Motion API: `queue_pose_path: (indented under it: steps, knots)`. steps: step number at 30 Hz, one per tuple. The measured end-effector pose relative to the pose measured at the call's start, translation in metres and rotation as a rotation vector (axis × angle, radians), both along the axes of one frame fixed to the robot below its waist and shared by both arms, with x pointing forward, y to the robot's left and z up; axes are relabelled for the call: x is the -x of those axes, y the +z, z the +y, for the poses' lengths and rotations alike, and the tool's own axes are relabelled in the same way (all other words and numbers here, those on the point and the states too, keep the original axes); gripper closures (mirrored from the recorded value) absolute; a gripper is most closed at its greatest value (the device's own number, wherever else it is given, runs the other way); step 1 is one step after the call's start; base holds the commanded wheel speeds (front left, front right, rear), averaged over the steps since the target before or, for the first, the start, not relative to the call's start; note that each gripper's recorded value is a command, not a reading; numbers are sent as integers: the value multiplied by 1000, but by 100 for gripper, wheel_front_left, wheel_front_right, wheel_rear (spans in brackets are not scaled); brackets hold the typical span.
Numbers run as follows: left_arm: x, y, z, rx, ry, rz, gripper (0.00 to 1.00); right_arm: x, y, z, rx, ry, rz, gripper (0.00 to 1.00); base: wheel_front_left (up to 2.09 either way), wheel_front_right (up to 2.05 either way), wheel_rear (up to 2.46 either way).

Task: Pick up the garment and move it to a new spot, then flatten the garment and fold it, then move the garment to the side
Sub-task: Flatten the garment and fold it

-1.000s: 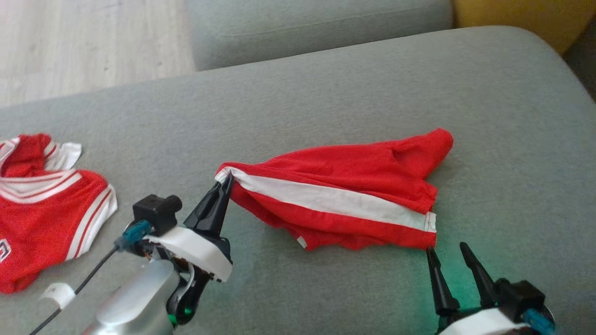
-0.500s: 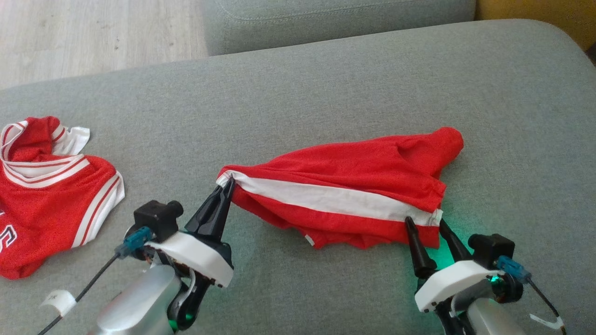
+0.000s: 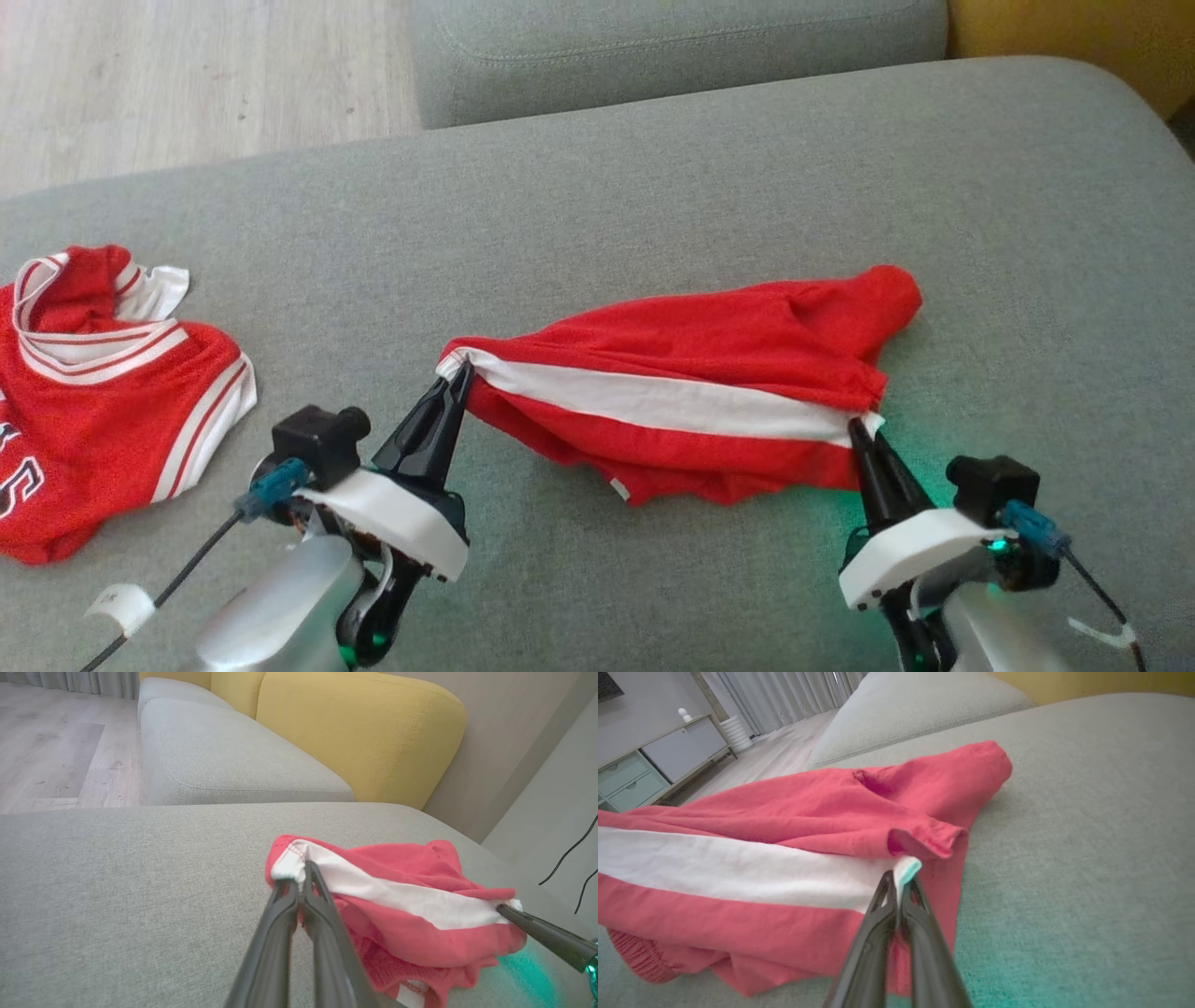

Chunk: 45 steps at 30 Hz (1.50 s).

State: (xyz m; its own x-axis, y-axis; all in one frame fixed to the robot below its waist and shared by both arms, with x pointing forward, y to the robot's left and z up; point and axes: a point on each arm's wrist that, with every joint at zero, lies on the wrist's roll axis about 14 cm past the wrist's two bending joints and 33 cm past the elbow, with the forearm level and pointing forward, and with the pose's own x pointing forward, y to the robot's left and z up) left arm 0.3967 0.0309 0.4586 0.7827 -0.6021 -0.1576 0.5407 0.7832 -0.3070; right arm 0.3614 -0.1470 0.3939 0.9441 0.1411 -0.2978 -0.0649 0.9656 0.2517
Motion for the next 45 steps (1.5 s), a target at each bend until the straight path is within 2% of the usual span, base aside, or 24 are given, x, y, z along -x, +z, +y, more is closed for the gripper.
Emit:
queue_pose_path:
  steps: [4,9,16,17,18,23,26,30,33,39,42,45]
  knots:
    - [1,5,-1,-2,-2,-20,100,-7,19,-6,28,-7,-67,100,0,0,0]
    - [1,36,-7,12,-21,-126,100,-23,83,-17,44,-38,-281,100,0,0,0]
    - [7,100,-20,24,-94,-344,100,-12,156,-58,192,-79,-512,100,0,0,0]
    - [6,119,-23,16,-118,-399,100,-14,184,-67,245,-76,-585,100,0,0,0]
    - [6,119,-23,16,-118,-399,100,-14,184,-67,245,-76,-585,100,0,0,0]
    - [-10,180,-34,-43,-196,-543,100,-31,270,-76,374,-44,-769,100,0,0,0]
    - [-29,204,-38,-89,-212,-594,100,-51,309,-76,378,-31,-842,100,0,0,0]
    - [-66,216,-37,-154,-195,-642,100,-92,319,-82,388,-10,-814,100,0,0,0]
    - [-95,230,-40,-156,-172,-718,100,-128,318,-85,400,-3,-789,100,0,0,0]
    - [-148,257,-32,-160,-56,-845,100,-180,350,-84,422,-8,-895,100,0,0,0]
    - [-157,266,-32,-140,-17,-886,100,-193,352,-83,420,-7,-914,100,0,0,0]
    - [-155,251,-38,-124,-28,-874,100,-201,329,-84,413,3,-866,100,0,0,0]
